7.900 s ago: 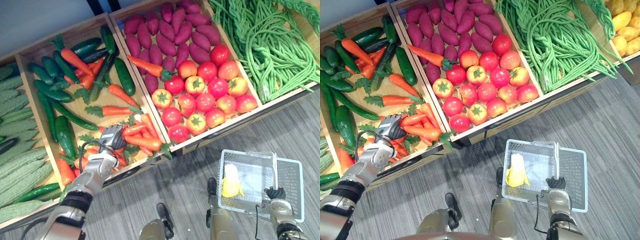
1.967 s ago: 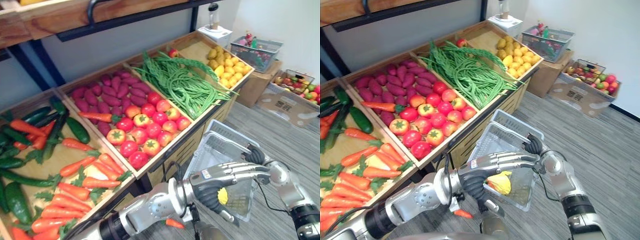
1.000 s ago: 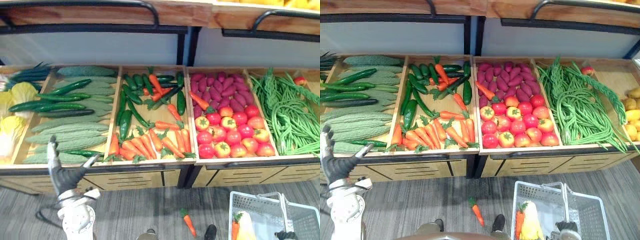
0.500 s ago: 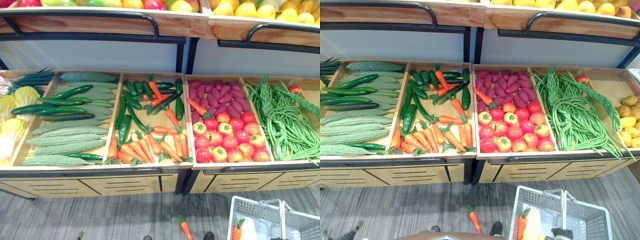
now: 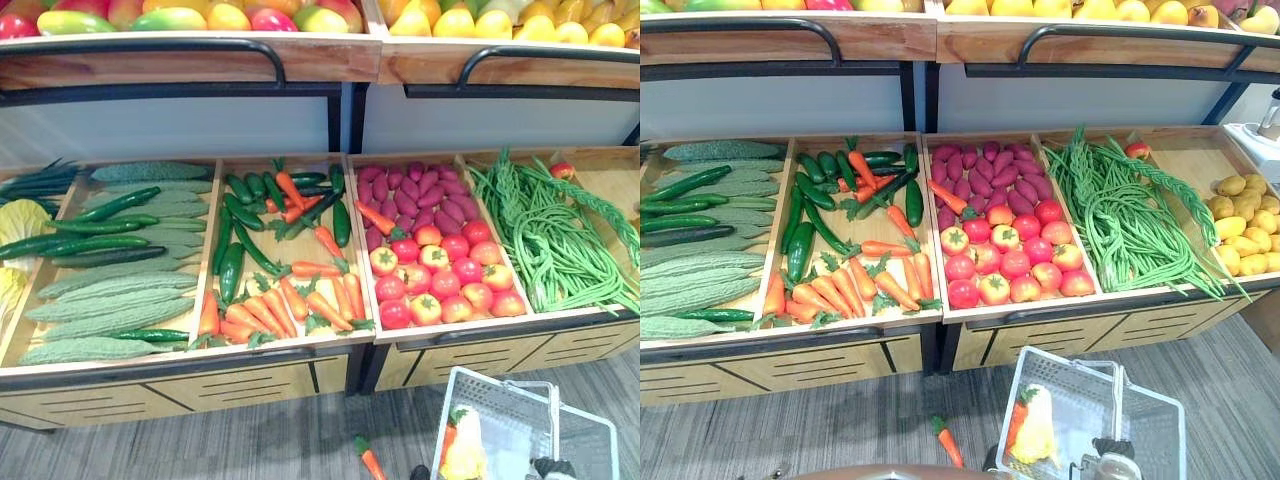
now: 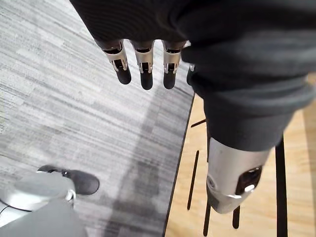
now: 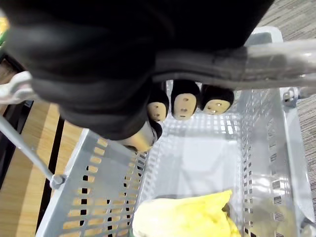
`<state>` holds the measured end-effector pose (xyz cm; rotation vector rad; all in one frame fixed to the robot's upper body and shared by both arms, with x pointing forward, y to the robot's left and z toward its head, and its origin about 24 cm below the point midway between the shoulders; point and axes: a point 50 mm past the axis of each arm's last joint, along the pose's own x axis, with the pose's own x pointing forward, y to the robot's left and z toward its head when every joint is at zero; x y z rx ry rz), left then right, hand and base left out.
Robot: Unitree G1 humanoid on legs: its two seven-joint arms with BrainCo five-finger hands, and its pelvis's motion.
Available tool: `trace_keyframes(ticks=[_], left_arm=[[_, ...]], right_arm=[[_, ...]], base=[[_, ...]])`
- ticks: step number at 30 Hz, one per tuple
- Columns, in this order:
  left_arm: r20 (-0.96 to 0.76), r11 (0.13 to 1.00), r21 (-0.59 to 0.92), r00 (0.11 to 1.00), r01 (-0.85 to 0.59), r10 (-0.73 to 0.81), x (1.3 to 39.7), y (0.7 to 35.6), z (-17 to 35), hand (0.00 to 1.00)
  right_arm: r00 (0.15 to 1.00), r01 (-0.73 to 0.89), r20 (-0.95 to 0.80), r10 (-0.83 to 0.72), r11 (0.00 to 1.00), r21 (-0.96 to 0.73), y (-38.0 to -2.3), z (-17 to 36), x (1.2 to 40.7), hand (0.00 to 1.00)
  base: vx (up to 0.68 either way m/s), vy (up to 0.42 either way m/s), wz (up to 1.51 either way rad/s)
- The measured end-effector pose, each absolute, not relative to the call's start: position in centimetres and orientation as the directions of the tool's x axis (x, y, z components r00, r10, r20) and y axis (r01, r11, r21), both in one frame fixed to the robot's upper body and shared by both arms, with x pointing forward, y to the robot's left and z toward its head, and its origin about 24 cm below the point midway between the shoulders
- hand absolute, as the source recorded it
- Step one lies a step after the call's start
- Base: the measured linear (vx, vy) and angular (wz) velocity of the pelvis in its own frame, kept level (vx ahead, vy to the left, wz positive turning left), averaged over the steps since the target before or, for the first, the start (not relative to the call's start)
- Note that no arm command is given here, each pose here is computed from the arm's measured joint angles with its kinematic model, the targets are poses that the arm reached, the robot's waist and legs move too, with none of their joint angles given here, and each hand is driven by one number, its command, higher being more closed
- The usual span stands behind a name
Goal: Pick vegetable in the basket
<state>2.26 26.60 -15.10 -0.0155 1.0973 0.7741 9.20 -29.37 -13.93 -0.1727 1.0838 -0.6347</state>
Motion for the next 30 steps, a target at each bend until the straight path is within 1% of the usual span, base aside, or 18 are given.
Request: trace_keyframes(ticks=[3, 8, 10, 11, 13, 14, 16, 19, 21, 24, 25, 27, 30], left_arm=[[-0.821, 0.767, 0.347, 0.221, -0.54, 0.527, 1.9, 25.9, -15.4, 0.0], [-0.83, 0.785, 0.338, 0.23, -0.52, 0.509, 2.0, 25.4, -15.6, 0.0], [-0.826, 0.785, 0.337, 0.237, -0.52, 0.512, 2.3, 25.5, -15.6, 0.0], [-0.823, 0.79, 0.34, 0.245, -0.51, 0.512, 2.7, 25.6, -15.5, 0.0], [-0.82, 0.802, 0.33, 0.27, -0.497, 0.505, 3.6, 25.5, -15.5, 0.0], [-0.823, 0.827, 0.321, 0.295, -0.462, 0.485, 4.2, 24.8, -15.6, 0.0], [-0.826, 0.842, 0.322, 0.307, -0.433, 0.473, 4.4, 24.6, -15.7, 0.0], [-0.835, 0.868, 0.328, 0.314, -0.374, 0.451, 4.0, 24.1, -15.8, 0.0], [-0.836, 0.879, 0.327, 0.327, -0.348, 0.44, 4.2, 24.3, -15.7, 0.0], [-0.837, 0.888, 0.323, 0.339, -0.328, 0.429, 4.5, 24.1, -15.8, 0.0], [-0.832, 0.89, 0.322, 0.352, -0.324, 0.429, 5.0, 24.2, -15.7, 0.0], [-0.824, 0.892, 0.322, 0.37, -0.318, 0.43, 5.9, 24.4, -15.5, 0.0], [-0.832, 0.905, 0.299, 0.381, -0.303, 0.403, 6.6, 23.4, -15.8, 0.0]], right_arm=[[0.319, 0.395, -0.777, -0.542, 0.821, -0.411, -28.9, -14.1, 9.4, 1.0], [0.286, 0.468, -0.784, -0.551, 0.794, -0.387, -29.1, -14.2, 8.4, 1.0], [0.303, 0.477, -0.784, -0.542, 0.798, -0.368, -28.5, -14.3, 8.9, 1.0], [0.337, 0.468, -0.778, -0.531, 0.811, -0.351, -27.8, -14.2, 9.8, 1.0], [0.375, 0.468, -0.766, -0.522, 0.82, -0.329, -27.2, -14.1, 10.9, 1.0], [0.431, 0.451, -0.746, -0.508, 0.837, -0.31, -26.7, -13.6, 12.7, 1.0], [0.433, 0.449, -0.745, -0.507, 0.838, -0.31, -26.7, -13.5, 13.0, 1.0], [0.468, 0.395, -0.736, -0.489, 0.861, -0.321, -26.4, -13.4, 13.7, 1.0], [0.499, 0.335, -0.737, -0.456, 0.886, -0.321, -25.6, -13.3, 14.7, 1.0], [0.498, 0.278, -0.754, -0.428, 0.903, -0.329, -25.1, -13.6, 14.8, 1.0], [0.51, 0.265, -0.748, -0.426, 0.904, -0.335, -25.1, -13.4, 15.2, 1.0], [0.516, 0.249, -0.746, -0.421, 0.907, -0.339, -25.1, -13.4, 15.3, 1.0], [0.511, 0.258, -0.747, -0.425, 0.905, -0.339, -25.1, -13.4, 15.2, 1.0]], base=[[0.03, 0.02, -0.26], [0.01, 0.134, -0.31], [-0.07, 0.186, -0.82], [-0.15, 0.212, -1.06], [-0.24, 0.216, -1.22], [-0.24, 0.193, -1.17], [-0.18, 0.218, -1.18], [-0.09, 0.121, -1.18], [-0.13, -0.051, -1.36], [-0.1, -0.235, -1.37], [-0.1, -0.392, -1.29], [-0.07, -0.378, -1.11], [-0.04, -0.281, -0.73]])
